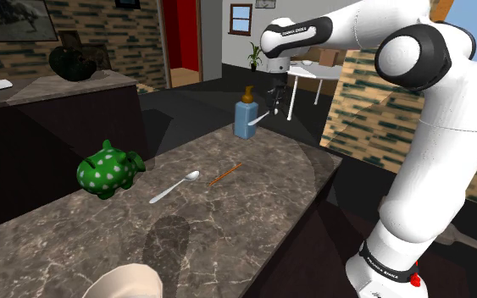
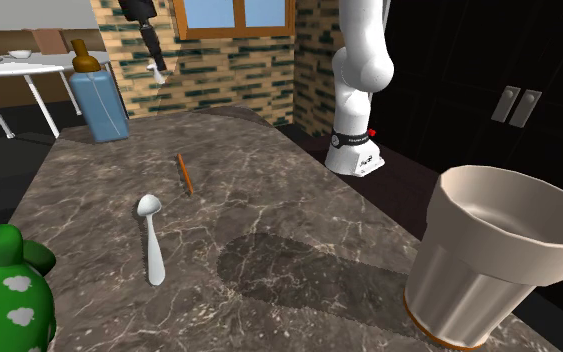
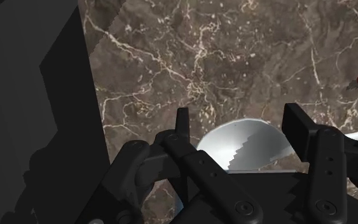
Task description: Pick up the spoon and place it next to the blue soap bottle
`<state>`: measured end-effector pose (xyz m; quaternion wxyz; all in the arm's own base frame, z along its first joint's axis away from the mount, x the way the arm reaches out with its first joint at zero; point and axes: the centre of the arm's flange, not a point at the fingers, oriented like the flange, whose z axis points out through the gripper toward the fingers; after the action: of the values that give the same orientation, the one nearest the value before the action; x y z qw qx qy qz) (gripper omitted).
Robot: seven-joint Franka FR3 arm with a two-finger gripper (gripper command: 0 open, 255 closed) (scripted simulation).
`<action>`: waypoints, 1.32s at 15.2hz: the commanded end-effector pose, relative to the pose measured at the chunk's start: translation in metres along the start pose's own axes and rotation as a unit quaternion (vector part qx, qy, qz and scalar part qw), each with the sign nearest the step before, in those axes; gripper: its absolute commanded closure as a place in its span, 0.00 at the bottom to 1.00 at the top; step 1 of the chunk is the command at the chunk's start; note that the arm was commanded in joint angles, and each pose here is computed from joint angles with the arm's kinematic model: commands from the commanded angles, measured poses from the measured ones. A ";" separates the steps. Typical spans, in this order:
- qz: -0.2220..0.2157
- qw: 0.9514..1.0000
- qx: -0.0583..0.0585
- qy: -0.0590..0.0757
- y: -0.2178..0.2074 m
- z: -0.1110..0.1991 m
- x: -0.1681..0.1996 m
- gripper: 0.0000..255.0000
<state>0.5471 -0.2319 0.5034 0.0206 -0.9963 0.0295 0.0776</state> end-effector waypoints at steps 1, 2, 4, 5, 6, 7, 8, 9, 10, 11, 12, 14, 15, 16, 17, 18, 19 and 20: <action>0.000 1.000 0.000 0.000 0.001 0.012 0.001 1.00; 0.000 1.000 0.000 0.000 0.001 0.017 0.002 1.00; 0.000 1.000 0.000 0.000 0.001 0.027 0.004 1.00; 0.000 1.000 0.000 0.000 0.001 0.032 0.005 1.00; 0.000 1.000 0.000 0.000 0.002 0.038 0.006 1.00; 0.000 1.000 0.000 0.000 0.002 0.043 0.006 1.00; 0.000 1.000 0.000 0.000 0.002 0.048 0.007 1.00; 0.000 1.000 0.000 0.000 0.002 0.053 0.008 1.00; 0.000 1.000 0.000 0.000 0.002 0.059 0.009 1.00; 0.000 1.000 0.000 0.000 0.003 0.064 0.010 1.00; 0.000 1.000 0.000 0.000 0.003 0.069 0.011 1.00; 0.000 1.000 0.000 0.000 0.003 0.079 0.012 1.00; 0.000 1.000 0.000 0.000 0.003 0.085 0.013 1.00; 0.000 1.000 0.000 0.000 0.004 0.090 0.014 1.00; 0.000 1.000 0.000 0.000 0.004 0.095 0.015 1.00; 0.000 1.000 0.000 0.000 0.004 0.100 0.015 1.00; 0.000 1.000 0.000 0.000 0.004 0.105 0.016 1.00; 0.000 1.000 0.000 0.000 0.004 0.111 0.017 1.00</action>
<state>0.5459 -0.2319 0.3971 0.0206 -0.9963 0.0294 0.0776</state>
